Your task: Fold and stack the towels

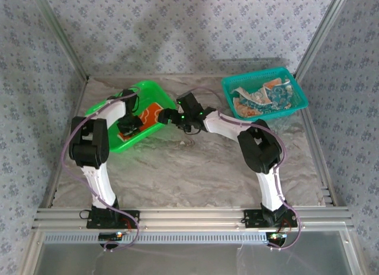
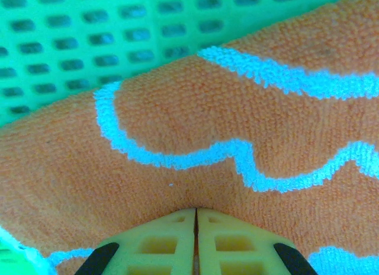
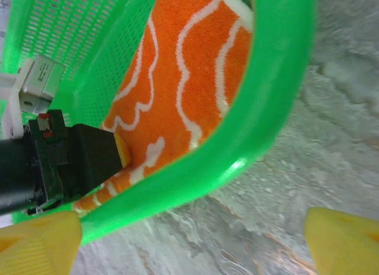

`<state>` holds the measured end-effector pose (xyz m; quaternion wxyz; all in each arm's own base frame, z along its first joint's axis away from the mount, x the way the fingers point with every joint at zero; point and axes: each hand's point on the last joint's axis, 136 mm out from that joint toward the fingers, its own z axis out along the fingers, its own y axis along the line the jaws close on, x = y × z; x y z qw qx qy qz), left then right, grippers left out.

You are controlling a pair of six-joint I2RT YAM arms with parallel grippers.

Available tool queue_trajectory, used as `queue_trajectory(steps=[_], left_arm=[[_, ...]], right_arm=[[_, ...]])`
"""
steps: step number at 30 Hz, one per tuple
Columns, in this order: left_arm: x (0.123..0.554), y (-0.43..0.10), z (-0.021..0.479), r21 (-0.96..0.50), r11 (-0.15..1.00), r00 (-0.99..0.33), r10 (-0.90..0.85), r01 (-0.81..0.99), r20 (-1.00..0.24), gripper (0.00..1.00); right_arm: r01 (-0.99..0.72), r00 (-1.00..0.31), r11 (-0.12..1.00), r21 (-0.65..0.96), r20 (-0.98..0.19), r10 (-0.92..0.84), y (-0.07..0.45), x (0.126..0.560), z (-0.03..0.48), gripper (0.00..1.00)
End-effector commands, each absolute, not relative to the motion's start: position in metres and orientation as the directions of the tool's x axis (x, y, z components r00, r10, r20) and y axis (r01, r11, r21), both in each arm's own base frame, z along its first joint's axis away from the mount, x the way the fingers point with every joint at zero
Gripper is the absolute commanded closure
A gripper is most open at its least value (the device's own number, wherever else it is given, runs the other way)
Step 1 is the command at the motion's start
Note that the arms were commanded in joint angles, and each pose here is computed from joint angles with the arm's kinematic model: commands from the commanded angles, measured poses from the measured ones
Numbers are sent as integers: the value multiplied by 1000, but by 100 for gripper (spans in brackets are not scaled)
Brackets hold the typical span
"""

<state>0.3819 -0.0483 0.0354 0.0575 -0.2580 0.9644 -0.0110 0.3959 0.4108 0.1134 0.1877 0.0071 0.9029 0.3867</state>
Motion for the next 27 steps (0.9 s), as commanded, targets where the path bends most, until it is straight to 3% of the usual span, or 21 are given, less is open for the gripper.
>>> queue_trajectory(steps=[1,7,10,14,20,27], left_arm=[[382,-32,50,-44,861,-851,-508,-507,-134,91],[384,-34,37,-32,877,-870,-480,-480,-111,92],[383,-32,27,-13,880,-876,-473,-474,-97,93],[384,-21,21,47,884,-882,-458,-465,-111,93],[398,6,22,137,881,-889,-432,-452,-151,94],[417,34,25,172,866,-879,-439,-469,-184,94]], right_arm=[[-59,-933,650,757,-273,234,431,405,118,13],[29,-936,689,725,-222,273,433,413,92,28],[51,-935,697,715,-212,285,434,416,84,30],[66,-935,718,693,-209,288,429,418,79,47],[53,-933,732,679,-228,278,424,419,79,53],[45,-936,728,684,-226,271,425,419,79,53]])
